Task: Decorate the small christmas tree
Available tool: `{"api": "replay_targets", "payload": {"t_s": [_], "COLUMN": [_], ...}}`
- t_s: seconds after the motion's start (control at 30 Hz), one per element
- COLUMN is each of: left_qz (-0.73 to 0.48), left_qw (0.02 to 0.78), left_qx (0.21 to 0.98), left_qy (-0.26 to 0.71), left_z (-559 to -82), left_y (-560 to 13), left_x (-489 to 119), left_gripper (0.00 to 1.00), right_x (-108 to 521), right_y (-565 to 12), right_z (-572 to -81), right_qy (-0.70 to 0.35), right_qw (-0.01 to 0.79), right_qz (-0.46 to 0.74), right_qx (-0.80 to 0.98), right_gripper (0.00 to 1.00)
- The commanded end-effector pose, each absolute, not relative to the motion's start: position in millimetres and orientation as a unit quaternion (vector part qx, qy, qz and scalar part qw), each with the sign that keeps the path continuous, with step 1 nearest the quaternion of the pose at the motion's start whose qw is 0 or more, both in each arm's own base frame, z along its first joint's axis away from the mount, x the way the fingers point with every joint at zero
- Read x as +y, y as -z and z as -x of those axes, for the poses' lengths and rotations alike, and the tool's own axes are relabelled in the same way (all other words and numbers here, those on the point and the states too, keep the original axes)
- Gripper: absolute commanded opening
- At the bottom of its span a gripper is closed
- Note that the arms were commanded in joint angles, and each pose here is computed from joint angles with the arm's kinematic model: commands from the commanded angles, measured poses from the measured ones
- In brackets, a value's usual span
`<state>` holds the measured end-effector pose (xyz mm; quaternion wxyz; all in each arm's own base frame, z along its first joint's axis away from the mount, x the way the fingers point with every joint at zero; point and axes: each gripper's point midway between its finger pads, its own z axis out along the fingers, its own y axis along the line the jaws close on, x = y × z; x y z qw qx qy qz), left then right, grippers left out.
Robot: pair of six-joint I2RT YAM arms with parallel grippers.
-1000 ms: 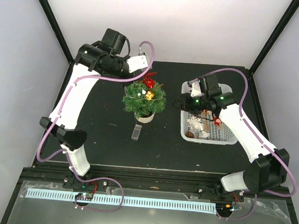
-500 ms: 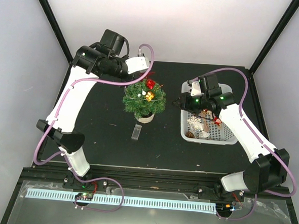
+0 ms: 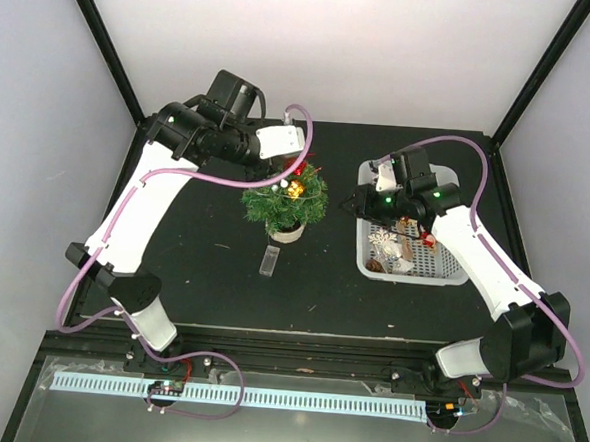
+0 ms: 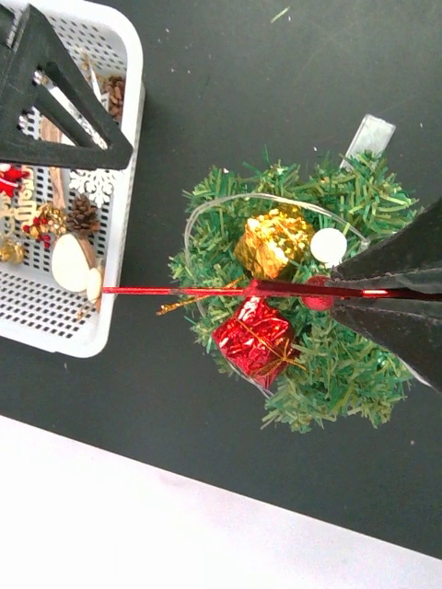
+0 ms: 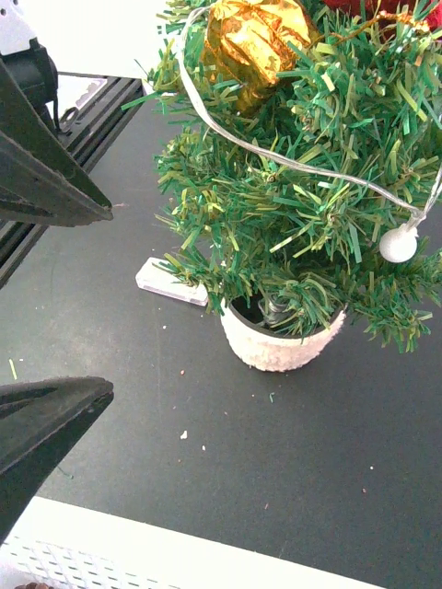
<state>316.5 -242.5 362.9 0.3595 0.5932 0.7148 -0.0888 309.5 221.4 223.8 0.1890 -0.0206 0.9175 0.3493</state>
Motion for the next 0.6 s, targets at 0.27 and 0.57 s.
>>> {"api": "replay_targets", "payload": {"t_s": [0.27, 0.57], "left_qz": [-0.592, -0.593], "left_qw": [0.399, 0.398], "left_qx": [0.699, 0.698], "left_qy": [0.043, 0.049], "left_z": [-323.1, -321.3], "left_y": [-376.3, -376.4], "left_x": [-239.2, -243.2], "left_gripper": [0.02, 0.02], "right_x": [223.1, 223.6], "right_y": [-232.2, -230.5], "right_z": [-308.0, -308.2], "right_qy": [-0.36, -0.359], "right_qw": [0.198, 0.196], "right_qz": [0.024, 0.025], "right_qx": [0.911, 0.912], "right_gripper": [0.47, 0.47]}}
